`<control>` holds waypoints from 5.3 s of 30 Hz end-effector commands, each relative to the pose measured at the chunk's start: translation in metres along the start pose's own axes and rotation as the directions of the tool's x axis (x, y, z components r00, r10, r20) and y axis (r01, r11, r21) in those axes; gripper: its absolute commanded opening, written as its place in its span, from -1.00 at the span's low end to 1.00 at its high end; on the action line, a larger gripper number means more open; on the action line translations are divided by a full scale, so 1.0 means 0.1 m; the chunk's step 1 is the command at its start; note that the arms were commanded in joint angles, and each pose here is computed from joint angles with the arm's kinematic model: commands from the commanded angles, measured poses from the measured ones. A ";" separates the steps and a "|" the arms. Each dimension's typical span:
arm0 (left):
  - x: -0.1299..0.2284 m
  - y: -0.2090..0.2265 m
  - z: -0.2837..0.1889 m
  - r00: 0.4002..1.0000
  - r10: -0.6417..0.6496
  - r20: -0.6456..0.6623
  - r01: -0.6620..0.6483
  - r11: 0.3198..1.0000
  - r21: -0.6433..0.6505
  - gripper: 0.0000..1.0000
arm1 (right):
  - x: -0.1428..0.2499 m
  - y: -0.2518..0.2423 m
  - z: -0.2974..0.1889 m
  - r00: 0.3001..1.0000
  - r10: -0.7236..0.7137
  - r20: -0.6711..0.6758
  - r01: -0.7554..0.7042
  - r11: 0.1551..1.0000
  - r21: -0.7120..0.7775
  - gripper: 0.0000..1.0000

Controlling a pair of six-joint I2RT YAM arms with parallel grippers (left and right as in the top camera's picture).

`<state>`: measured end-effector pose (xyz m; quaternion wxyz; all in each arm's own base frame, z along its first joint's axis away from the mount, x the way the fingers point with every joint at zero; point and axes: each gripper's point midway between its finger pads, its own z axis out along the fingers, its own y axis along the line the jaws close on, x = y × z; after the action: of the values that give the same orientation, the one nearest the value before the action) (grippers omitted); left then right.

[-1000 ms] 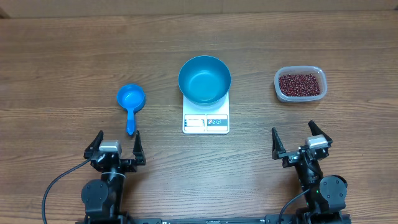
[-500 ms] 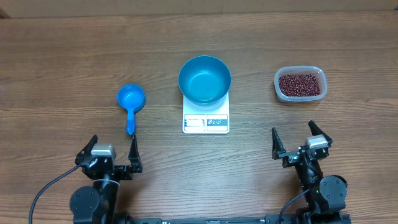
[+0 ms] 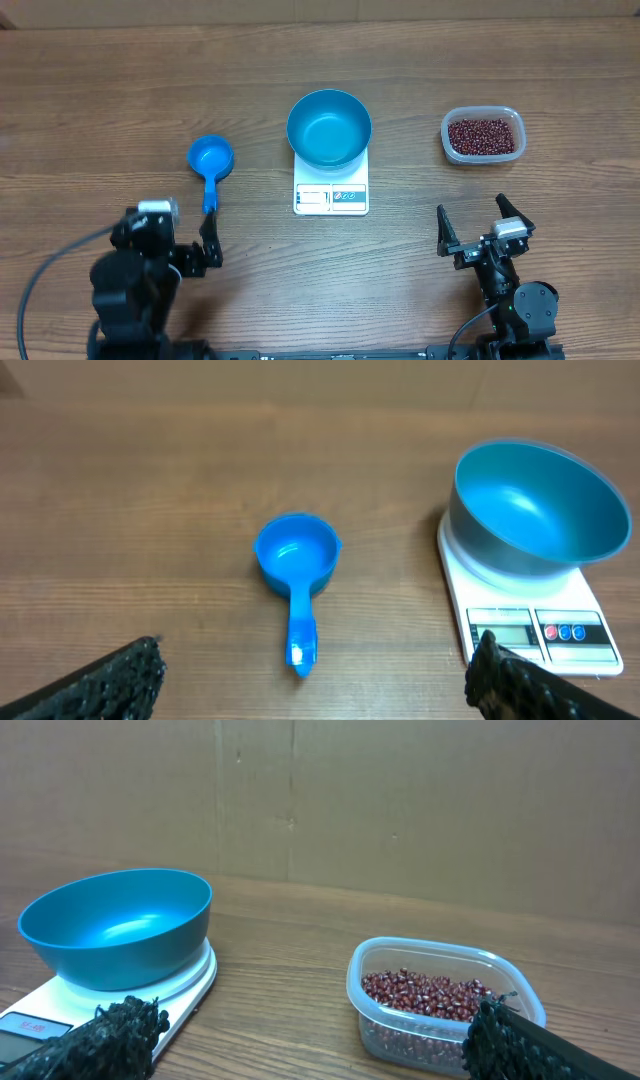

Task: Scoop item into bowl and weigh 150g on scale
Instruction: 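Move the left gripper forward over the blue scoop, then lower the left gripper and close it on the blue scoop's rim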

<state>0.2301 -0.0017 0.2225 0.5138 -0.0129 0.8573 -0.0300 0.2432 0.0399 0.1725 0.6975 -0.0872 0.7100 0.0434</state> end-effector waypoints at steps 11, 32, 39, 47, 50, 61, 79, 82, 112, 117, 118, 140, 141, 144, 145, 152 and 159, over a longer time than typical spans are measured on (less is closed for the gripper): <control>-0.47 -0.05 0.01 0.944 0.046 -0.326 -0.036 0.999 0.037 0.99 | 0.02 0.00 0.00 1.000 -0.015 0.003 0.015 1.000 -0.002 1.00; -0.44 -0.02 0.35 0.884 0.071 -0.462 -0.050 0.997 0.057 0.99 | 0.02 0.00 0.00 1.000 -0.015 0.003 0.015 1.000 -0.002 1.00; -0.35 0.00 0.47 0.858 0.038 -0.512 -0.019 0.999 0.043 0.99 | 0.02 0.00 0.00 1.000 -0.015 0.003 0.015 1.000 -0.002 1.00; -0.12 0.11 0.81 0.777 -0.033 -0.628 0.020 0.999 -0.028 0.99 | 0.02 0.00 0.00 1.000 -0.015 0.003 0.015 1.000 -0.002 1.00; -0.10 0.15 0.91 0.751 -0.053 -0.659 0.023 0.998 -0.054 0.99 | 0.02 0.00 0.00 1.000 -0.015 0.003 0.015 1.000 -0.002 1.00; -0.12 0.40 1.03 0.712 -0.133 -0.689 0.008 0.983 -0.181 0.99 | 0.02 0.00 0.00 1.000 -0.015 0.003 0.015 1.000 -0.002 1.00; -0.17 0.78 1.02 0.728 -0.233 -0.645 0.067 0.960 -0.271 0.99 | 0.02 0.00 0.00 1.000 -0.015 0.003 0.015 1.000 -0.002 1.00; -0.21 0.79 1.05 0.743 -0.230 -0.628 0.068 0.960 -0.271 0.97 | 0.02 0.00 0.00 1.000 -0.015 0.003 0.015 1.000 -0.002 1.00; 0.36 0.70 1.71 0.603 -0.376 -0.703 0.165 0.922 -0.351 0.99 | 0.02 0.00 0.00 1.000 -0.015 0.003 0.015 1.000 -0.002 1.00; 0.43 0.62 1.81 0.593 -0.380 -0.709 0.161 0.920 -0.358 1.00 | 0.02 0.00 0.00 1.000 -0.015 0.003 0.015 1.000 -0.002 1.00; 0.45 0.61 1.82 0.588 -0.386 -0.711 0.164 0.917 -0.363 0.99 | 0.02 0.00 0.00 1.000 -0.015 0.003 0.015 1.000 -0.002 1.00; 0.44 0.67 1.98 0.592 -0.514 -0.621 0.239 0.848 -0.474 1.00 | 0.02 0.00 0.00 1.000 -0.015 0.003 0.015 1.000 -0.002 1.00; 0.44 0.67 1.99 0.595 -0.513 -0.619 0.240 0.848 -0.473 0.99 | 0.02 0.00 0.00 1.000 -0.015 0.003 0.015 1.000 -0.002 1.00; 0.43 0.67 1.99 0.596 -0.513 -0.618 0.239 0.848 -0.473 0.99 | 0.02 0.00 0.00 1.000 -0.015 0.003 0.015 1.000 -0.002 1.00; 0.43 0.67 1.99 0.596 -0.513 -0.618 0.239 0.848 -0.473 1.00 | 0.02 0.00 0.00 1.000 -0.015 0.003 0.015 1.000 -0.002 1.00; 0.51 0.68 2.00 0.592 -0.513 -0.621 0.236 0.848 -0.475 0.99 | 0.02 0.00 0.00 1.000 -0.015 0.003 0.015 1.000 -0.002 1.00; 0.69 0.69 2.02 0.585 -0.514 -0.627 0.227 0.846 -0.481 1.00 | 0.02 0.00 0.00 1.000 -0.015 0.003 0.015 1.000 -0.002 1.00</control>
<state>0.3829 0.0551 0.0752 0.1053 -0.2669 0.9579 0.0042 0.2431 0.0399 0.1728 0.6979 -0.0871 0.7096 0.0435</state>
